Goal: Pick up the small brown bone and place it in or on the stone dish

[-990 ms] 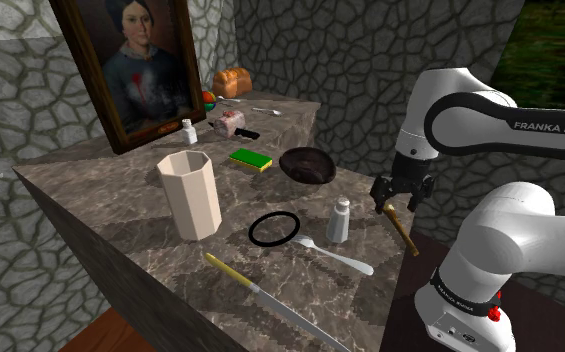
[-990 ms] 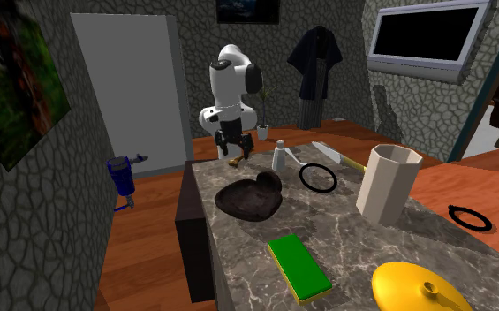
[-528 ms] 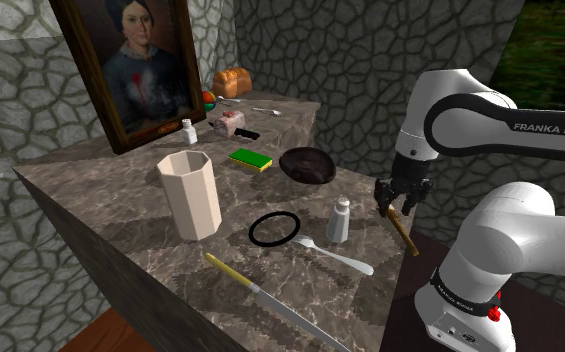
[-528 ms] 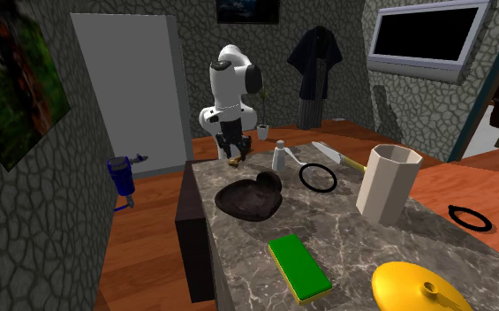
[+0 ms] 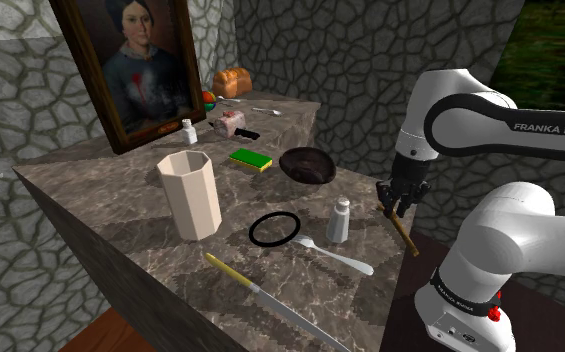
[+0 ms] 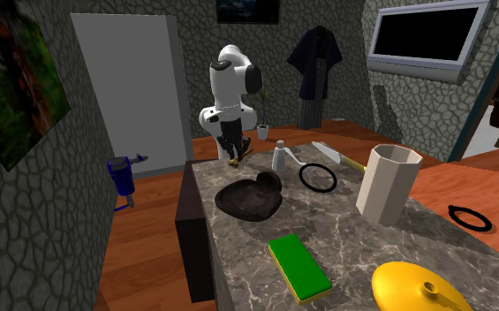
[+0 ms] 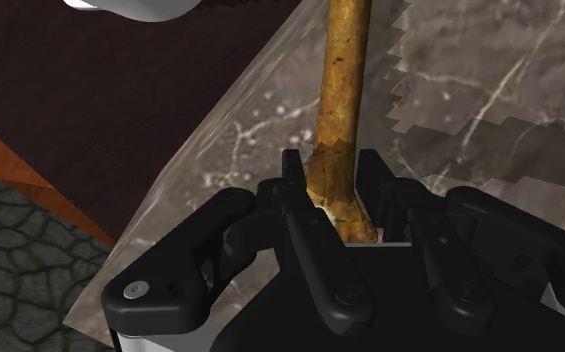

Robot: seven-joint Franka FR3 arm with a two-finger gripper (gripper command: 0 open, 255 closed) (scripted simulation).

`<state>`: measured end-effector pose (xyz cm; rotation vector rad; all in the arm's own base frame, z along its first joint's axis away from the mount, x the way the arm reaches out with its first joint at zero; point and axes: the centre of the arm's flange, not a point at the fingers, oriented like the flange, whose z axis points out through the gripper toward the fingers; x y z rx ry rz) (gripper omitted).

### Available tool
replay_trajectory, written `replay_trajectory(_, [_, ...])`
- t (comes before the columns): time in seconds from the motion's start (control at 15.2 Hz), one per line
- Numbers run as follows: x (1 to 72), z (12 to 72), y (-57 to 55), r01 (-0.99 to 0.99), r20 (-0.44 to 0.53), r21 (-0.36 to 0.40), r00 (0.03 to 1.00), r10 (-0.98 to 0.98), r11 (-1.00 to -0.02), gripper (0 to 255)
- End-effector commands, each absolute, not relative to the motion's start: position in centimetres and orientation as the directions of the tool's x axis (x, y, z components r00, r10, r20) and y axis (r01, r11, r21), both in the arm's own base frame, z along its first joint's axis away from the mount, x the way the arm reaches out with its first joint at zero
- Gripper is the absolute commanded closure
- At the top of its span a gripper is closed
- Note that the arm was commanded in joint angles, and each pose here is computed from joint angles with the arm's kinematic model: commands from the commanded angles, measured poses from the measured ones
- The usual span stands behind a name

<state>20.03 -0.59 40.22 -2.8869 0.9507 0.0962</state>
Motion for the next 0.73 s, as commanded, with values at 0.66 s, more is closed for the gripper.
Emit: replay_trajectory(0.66, [20.0, 45.5, -0.6, -0.595, -0.091, -0.076, 0.803, -0.589, -0.800, 255])
